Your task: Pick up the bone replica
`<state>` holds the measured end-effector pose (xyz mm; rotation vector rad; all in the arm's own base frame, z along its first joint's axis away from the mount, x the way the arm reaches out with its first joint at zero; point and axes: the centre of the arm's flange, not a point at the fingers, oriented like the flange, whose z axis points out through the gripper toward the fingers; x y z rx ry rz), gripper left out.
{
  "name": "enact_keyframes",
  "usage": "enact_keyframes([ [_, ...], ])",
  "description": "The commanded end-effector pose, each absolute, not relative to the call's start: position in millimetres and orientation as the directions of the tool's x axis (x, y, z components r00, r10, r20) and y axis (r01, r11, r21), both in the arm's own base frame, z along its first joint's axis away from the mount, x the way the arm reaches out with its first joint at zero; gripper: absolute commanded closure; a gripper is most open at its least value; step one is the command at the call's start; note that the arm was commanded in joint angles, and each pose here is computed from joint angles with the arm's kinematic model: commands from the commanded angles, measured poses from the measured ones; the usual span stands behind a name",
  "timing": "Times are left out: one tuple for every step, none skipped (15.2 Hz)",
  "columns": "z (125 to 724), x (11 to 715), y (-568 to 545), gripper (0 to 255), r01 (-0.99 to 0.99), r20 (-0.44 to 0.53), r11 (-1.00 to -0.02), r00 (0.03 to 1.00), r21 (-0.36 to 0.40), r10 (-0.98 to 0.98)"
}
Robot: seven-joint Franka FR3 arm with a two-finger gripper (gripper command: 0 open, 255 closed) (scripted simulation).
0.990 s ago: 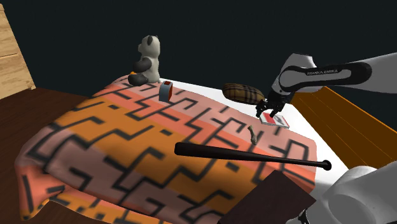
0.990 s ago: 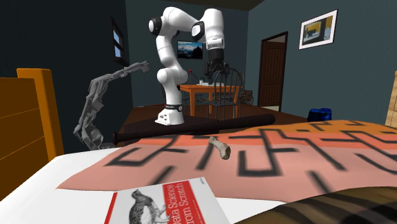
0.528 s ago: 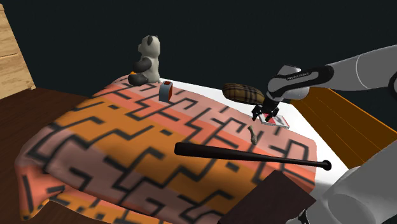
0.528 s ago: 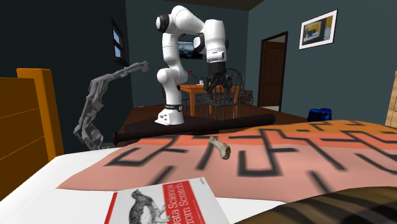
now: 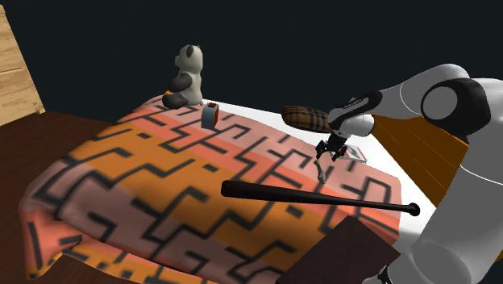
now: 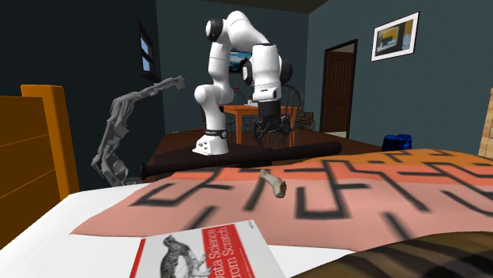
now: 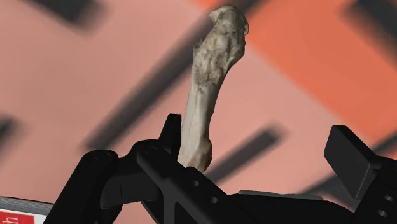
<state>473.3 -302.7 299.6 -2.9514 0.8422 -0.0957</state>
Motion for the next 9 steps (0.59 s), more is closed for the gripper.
enact_keyframes([
  [277,482,-316,0,-0.543,0.034,-0.834,0.836,-0.093,-0.548],
  [267,485,-324,0,-0.552,0.031,-0.828,0.83,-0.096,-0.557],
  [257,488,-332,0,-0.561,0.027,-0.822,0.824,-0.099,-0.566],
  [246,491,-340,0,-0.57,0.024,-0.815,0.818,-0.102,-0.575],
  [236,494,-348,0,-0.579,0.021,-0.809,0.812,-0.105,-0.584],
  [230,496,-352,0,-0.583,0.019,-0.805,0.809,-0.107,-0.588],
  [225,496,-352,0,-0.583,0.019,-0.805,0.809,-0.107,-0.588],
  [219,496,-352,0,-0.583,0.019,-0.805,0.809,-0.107,-0.588],
  [214,496,-352,0,-0.583,0.019,-0.805,0.809,-0.107,-0.588],
])
